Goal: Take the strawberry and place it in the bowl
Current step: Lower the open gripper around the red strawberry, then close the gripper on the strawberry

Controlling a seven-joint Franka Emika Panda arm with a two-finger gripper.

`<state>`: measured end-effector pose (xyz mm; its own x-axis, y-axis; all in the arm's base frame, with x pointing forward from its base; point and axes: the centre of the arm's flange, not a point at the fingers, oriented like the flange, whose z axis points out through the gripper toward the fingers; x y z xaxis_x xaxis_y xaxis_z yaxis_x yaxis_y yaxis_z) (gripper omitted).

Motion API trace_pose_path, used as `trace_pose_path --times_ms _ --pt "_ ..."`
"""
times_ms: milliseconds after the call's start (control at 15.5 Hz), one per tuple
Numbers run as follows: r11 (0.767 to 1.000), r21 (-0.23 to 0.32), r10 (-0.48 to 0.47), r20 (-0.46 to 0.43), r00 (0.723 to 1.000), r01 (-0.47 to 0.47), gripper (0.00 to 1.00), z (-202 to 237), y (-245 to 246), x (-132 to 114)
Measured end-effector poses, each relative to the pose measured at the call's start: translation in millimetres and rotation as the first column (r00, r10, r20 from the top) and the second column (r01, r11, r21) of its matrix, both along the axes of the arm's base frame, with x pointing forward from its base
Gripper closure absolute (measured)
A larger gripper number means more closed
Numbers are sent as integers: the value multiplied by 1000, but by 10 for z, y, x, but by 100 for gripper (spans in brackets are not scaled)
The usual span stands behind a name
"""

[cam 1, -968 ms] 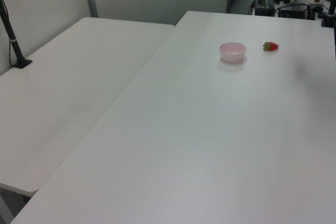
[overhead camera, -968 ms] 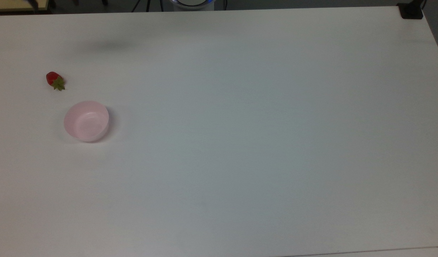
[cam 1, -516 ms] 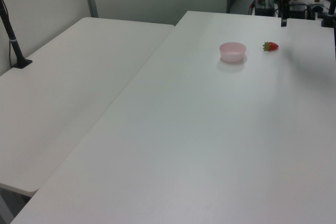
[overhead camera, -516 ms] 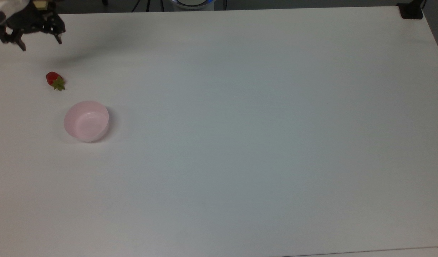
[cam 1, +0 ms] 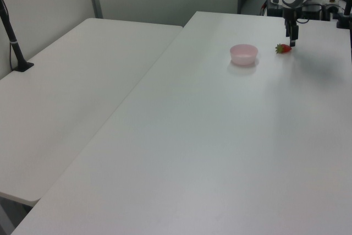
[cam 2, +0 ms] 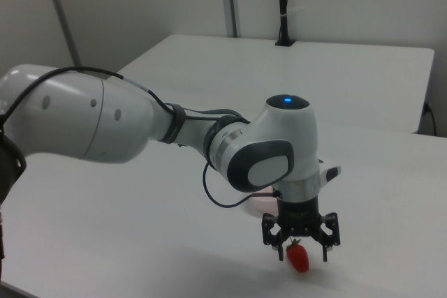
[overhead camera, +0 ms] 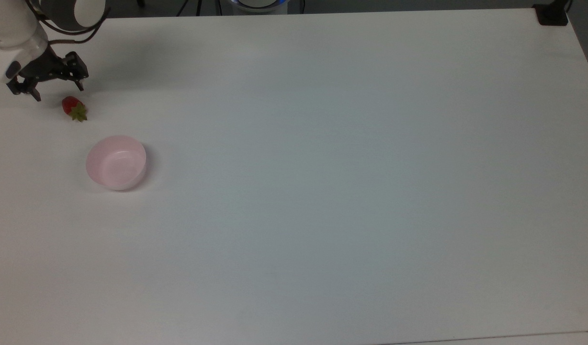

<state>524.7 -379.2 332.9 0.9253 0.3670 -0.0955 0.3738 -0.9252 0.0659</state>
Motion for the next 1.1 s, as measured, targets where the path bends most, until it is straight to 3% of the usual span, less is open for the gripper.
trace_pose_path --times_ms 452,516,645,710,1097 --pt "1000 -5 -12 13 1000 12 20 -251 301 263" --pt "1000 -4 -12 12 1000 12 26 -277 340 288" --pt "1000 -4 -9 11 1000 9 29 -291 370 310" --pt "1000 -5 -10 13 1000 10 37 -279 366 313" --pt "1000 3 -27 -11 1000 27 40 -193 291 279"
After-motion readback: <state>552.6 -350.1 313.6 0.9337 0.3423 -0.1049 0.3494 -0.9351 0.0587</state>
